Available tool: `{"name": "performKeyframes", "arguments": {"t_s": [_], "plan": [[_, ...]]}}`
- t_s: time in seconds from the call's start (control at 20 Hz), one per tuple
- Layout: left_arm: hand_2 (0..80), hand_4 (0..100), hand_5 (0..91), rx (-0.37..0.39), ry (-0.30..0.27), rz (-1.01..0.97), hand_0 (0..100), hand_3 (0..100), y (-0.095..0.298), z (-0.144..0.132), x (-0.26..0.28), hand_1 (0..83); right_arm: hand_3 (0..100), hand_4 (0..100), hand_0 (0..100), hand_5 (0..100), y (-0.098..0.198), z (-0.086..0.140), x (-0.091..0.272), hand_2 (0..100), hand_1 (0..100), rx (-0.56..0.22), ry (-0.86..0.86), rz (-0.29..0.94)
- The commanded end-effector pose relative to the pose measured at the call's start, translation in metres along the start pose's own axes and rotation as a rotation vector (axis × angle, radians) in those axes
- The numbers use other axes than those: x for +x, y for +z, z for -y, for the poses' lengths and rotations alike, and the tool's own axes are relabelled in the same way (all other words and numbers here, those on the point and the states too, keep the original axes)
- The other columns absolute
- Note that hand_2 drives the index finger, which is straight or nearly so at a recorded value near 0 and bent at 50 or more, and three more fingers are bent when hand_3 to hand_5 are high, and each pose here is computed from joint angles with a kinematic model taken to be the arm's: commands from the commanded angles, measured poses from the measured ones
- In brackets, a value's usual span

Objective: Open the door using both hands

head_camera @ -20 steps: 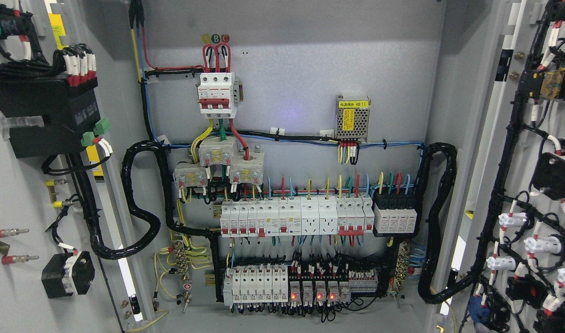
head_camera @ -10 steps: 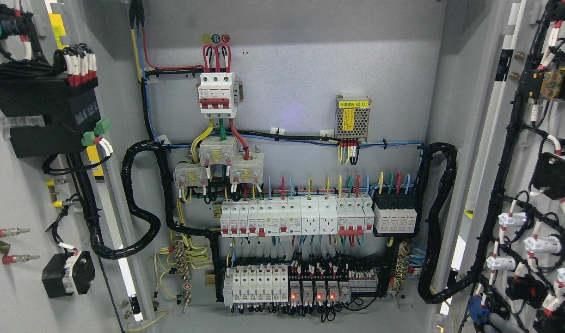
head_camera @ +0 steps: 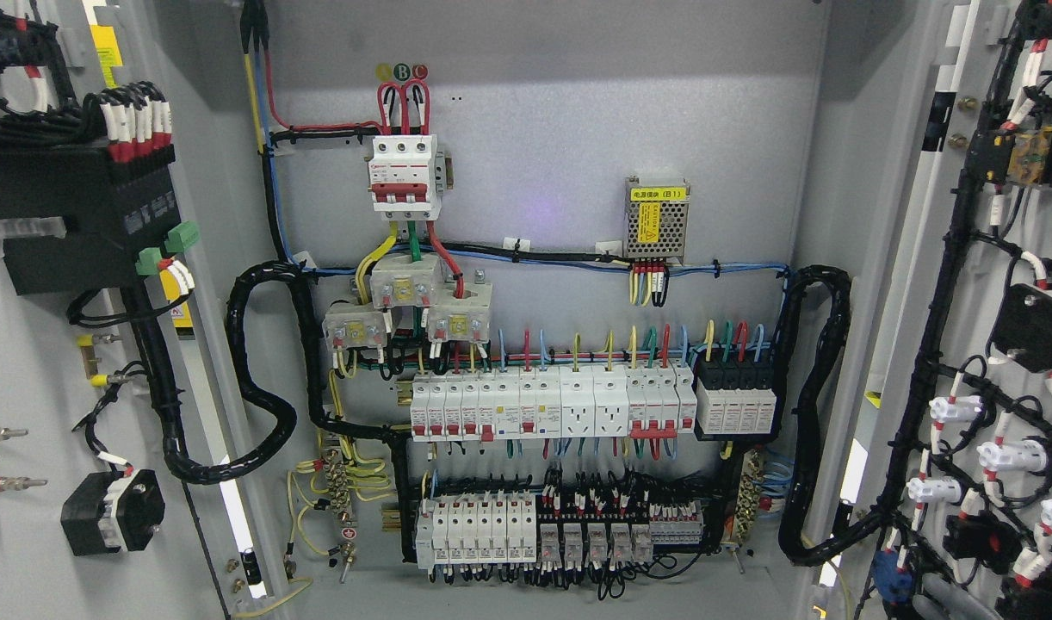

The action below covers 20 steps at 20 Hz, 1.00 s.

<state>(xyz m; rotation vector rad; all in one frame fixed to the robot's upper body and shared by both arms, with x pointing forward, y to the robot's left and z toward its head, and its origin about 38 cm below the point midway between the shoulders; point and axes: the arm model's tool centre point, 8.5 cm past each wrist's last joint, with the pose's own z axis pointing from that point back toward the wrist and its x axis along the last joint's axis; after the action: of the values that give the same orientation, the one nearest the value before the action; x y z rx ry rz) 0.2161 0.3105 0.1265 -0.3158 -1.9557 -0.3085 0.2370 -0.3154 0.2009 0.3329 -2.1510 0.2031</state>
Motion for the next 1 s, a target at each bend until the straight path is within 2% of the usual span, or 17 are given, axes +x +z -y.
{"name": "performKeyframes", "arguments": {"t_s": [0.0,0.1,0.3,0.95], "plan": [[0.0,0,0.0,0.100,0.023,-0.048,0,0,0.019,-0.039,0.002,0.0,0,0,22,0,0.000,0.007,0.006,0,1,-0.005,0.027,0.015],[0.0,0,0.0,0.119,0.032,-0.057,0,0,0.018,-0.049,-0.003,0.0,0,0,22,0,0.001,0.009,0.007,0,1,-0.012,0.036,0.016],[0.0,0,0.0,0.075,0.030,-0.067,0,0,0.020,-0.062,-0.001,0.0,0,0,22,0,0.004,0.017,0.012,0,1,-0.041,0.062,0.020],[0.0,0,0.0,0.165,0.000,-0.063,0,0,0.048,-0.114,0.017,0.0,0,0,22,0,0.014,0.023,0.015,0,1,-0.081,0.079,0.017]]}}
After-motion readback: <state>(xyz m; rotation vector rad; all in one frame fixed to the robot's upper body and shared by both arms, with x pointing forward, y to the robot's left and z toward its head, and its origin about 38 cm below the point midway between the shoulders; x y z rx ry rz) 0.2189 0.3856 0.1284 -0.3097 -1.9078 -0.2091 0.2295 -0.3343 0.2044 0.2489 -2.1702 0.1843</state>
